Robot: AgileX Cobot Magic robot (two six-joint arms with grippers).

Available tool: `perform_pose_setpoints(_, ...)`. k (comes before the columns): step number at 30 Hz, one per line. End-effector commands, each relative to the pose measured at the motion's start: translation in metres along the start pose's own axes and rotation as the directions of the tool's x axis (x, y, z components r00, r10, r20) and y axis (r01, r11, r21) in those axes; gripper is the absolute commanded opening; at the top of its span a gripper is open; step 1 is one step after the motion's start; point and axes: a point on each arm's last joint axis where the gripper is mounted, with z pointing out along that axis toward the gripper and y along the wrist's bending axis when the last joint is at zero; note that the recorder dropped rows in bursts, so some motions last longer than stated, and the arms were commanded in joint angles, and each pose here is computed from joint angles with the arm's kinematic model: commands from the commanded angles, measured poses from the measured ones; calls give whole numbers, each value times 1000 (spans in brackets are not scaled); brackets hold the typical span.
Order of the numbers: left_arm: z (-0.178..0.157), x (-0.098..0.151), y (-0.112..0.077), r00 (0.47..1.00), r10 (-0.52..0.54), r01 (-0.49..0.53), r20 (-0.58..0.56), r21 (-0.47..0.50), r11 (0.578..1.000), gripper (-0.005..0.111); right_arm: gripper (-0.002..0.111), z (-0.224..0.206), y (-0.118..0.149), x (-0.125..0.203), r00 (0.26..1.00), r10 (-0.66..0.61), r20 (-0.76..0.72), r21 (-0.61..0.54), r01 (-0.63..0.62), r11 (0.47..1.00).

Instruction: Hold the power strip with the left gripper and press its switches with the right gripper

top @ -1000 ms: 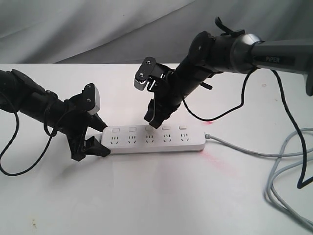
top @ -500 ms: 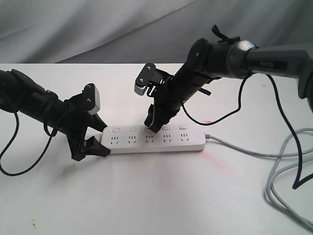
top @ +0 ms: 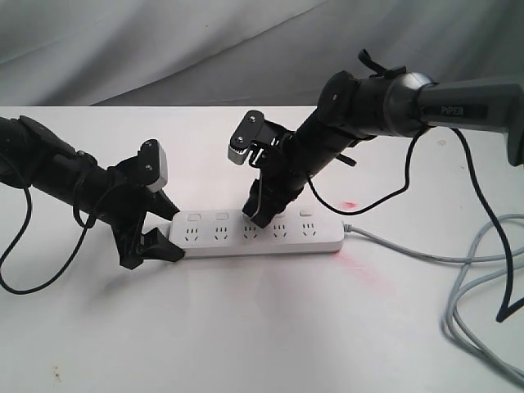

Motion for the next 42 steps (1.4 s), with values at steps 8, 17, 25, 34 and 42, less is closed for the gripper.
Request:
perform_pose_setpoints(8, -1, -2, 2, 1000, -1, 1, 9, -7, 1000, 54, 32, 21, 4, 14, 999, -17, -52, -32, 15, 999)
perform_pose_setpoints(17, -1, -2, 2, 1000, -1, 1, 9, -7, 1000, 54, 32, 28, 6, 18, 998, -12, -67, -54, 8, 998)
perform_pose_setpoints(25, -1, -2, 2, 1000, -1, 1, 9, -7, 1000, 54, 32, 13, 5, 6, 1000, -2, -17, -24, 1, 1000)
perform_pose_setpoints(34, -1, -2, 2, 1000, -1, 1, 9, -7, 1000, 54, 32, -35, 3, -19, 997, -28, 78, 66, 23, 998)
perform_pose_setpoints(42, -1, -2, 2, 1000, -1, 1, 9, -7, 1000, 54, 32, -45, -12, -1, 999, 25, 40, 50, -27, 998)
